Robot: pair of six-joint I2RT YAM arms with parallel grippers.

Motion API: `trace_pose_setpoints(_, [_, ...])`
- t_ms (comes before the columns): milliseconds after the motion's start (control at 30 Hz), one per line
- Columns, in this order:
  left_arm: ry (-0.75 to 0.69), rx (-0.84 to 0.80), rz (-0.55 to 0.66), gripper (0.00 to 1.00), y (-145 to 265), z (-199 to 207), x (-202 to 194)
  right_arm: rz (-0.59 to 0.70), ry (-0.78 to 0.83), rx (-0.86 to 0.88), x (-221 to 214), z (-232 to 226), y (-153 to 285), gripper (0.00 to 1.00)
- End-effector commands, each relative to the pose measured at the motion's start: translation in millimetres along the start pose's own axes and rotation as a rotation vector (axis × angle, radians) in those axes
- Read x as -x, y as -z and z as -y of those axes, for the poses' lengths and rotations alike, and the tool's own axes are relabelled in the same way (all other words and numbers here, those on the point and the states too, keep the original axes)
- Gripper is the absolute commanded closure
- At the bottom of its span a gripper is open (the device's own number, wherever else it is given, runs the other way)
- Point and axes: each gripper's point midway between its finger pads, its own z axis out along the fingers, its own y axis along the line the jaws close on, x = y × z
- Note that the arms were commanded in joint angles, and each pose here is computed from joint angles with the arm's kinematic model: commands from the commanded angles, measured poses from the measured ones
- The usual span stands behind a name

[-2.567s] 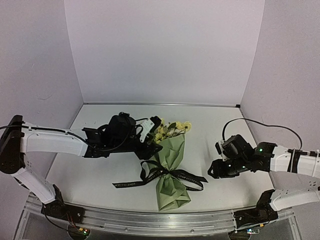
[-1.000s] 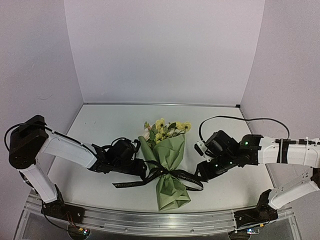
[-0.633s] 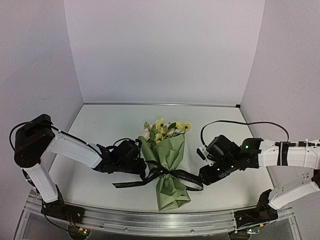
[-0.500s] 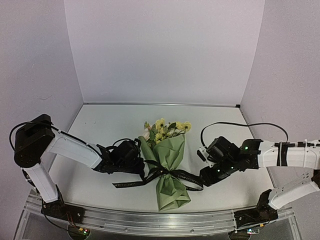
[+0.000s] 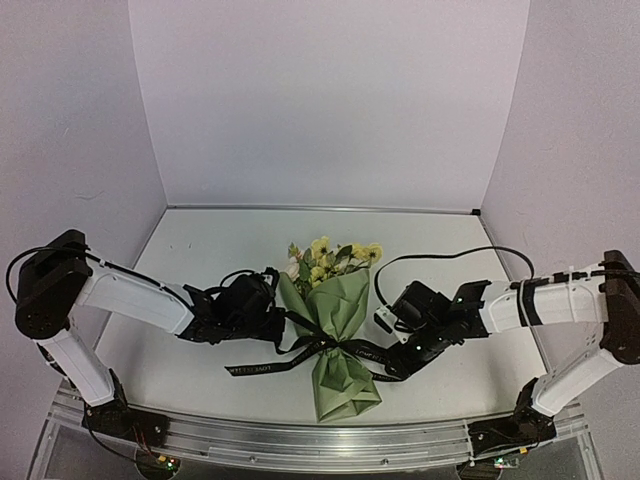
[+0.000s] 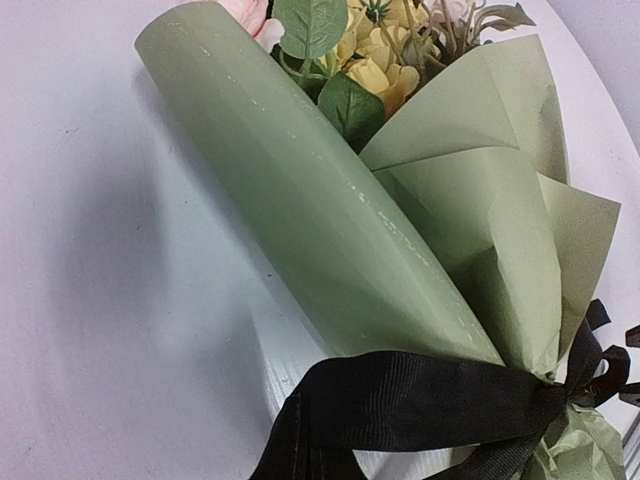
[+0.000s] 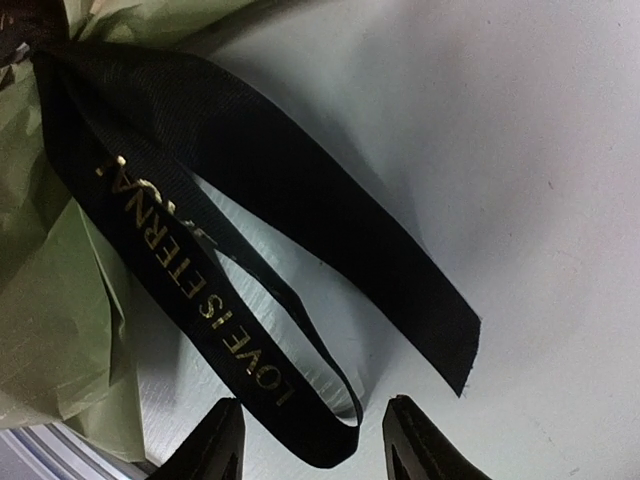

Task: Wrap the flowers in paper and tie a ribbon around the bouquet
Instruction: Tie the half-tied ribbon around the folded bouquet.

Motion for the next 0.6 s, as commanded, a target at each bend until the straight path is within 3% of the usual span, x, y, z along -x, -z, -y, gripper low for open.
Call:
trace_pose_setpoints(0, [-0.024,-0.045,0.01,1.0,6.9,5.1,10.1,0.047,0.071,0.028,24.8,-12.0,0.2,0.51])
trace_pose_setpoints(367, [-0.02,-0.07,-0.008,1.0,8.7,-1.4,14.0,-0.003,0.046,-0.008,18.4,-6.1,-14.4,0.67])
trace_pose_setpoints(533, [-0.022,-0.072,-0.013,1.0,9.6,-6.9,15.1,-0.019,0.012,-0.051,20.5,-0.5,-8.0,0.98])
trace_pose_setpoints(567, [-0.022,-0.071,-0.014,1.0,10.4,-9.1,15.0,-0.02,-0.004,-0.059,20.9,0.3,-6.0,1.0])
